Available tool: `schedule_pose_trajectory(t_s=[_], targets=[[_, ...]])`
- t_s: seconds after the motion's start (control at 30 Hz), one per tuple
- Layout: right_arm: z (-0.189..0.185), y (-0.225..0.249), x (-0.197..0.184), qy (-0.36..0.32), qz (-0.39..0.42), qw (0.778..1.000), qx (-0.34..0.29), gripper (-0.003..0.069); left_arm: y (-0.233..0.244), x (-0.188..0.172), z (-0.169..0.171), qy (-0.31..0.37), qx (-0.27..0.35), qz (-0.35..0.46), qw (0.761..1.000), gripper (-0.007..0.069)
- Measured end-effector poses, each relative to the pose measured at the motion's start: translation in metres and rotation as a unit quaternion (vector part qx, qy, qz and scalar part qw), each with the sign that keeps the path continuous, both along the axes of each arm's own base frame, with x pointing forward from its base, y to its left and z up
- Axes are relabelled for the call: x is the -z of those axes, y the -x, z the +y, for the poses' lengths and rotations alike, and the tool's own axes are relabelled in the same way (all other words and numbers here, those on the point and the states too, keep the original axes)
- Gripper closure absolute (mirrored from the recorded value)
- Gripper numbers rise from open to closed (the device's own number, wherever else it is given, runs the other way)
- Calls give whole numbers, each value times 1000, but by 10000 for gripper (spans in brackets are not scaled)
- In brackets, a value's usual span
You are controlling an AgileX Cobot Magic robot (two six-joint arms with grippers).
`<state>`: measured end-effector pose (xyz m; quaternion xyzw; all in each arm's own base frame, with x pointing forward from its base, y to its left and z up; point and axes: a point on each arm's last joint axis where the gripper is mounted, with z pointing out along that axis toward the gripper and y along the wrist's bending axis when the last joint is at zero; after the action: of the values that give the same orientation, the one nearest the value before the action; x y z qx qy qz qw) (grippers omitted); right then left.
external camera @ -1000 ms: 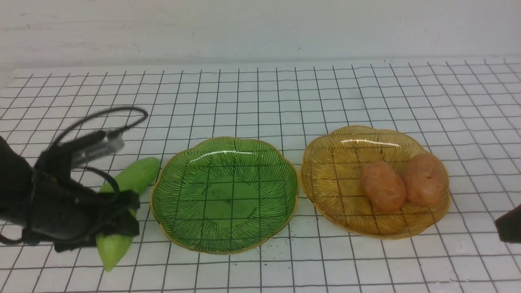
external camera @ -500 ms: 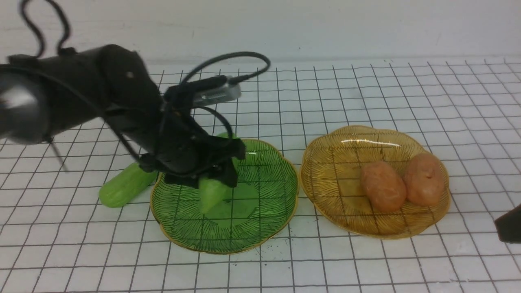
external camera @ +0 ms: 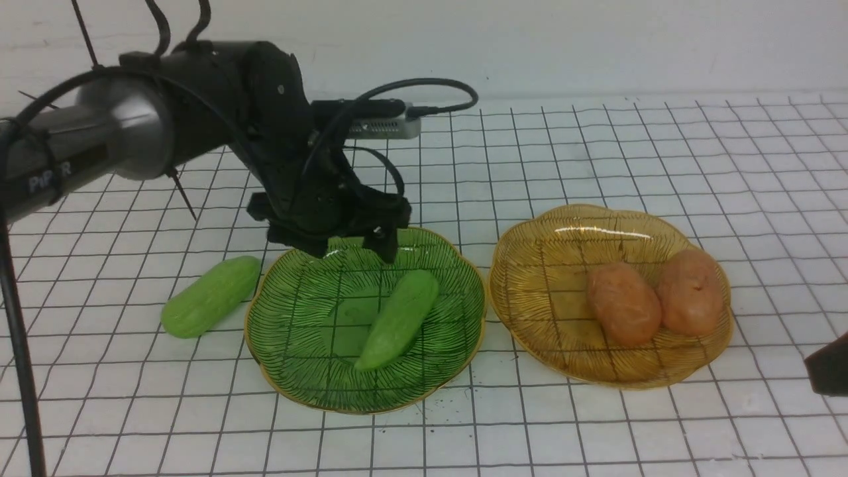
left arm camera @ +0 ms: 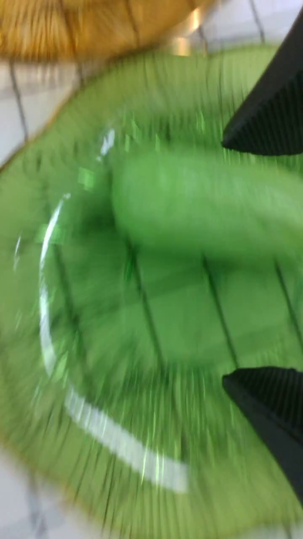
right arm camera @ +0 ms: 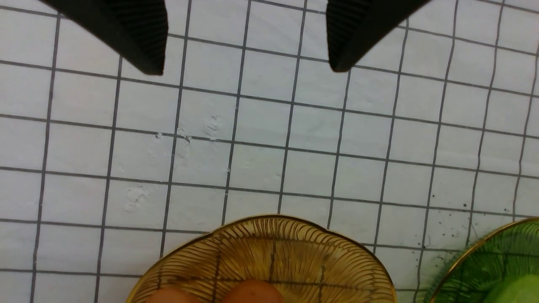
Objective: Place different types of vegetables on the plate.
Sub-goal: 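Put the green cucumber next to the left plate into that plate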
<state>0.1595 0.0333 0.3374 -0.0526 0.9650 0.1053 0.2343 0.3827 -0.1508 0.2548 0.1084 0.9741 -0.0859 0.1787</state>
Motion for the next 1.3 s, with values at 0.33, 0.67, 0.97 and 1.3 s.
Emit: schedule_pose_trajectory(t_s=[0.33, 0.67, 0.97, 1.3], targets=[[0, 0, 0, 0, 0, 1000, -1, 196, -20, -1, 112, -126, -108, 29, 986, 69], [0, 0, 0, -1, 0, 1000, 1, 196, -28, 43, 135, -131, -131, 112, 976, 224], [0, 0, 0, -2, 1, 1000, 4, 197, -30, 52, 134, -137, -99, 122, 978, 312], [0, 0, 0, -6, 3, 1000, 12, 197, -32, 53, 130, -119, -63, 114, 984, 60]])
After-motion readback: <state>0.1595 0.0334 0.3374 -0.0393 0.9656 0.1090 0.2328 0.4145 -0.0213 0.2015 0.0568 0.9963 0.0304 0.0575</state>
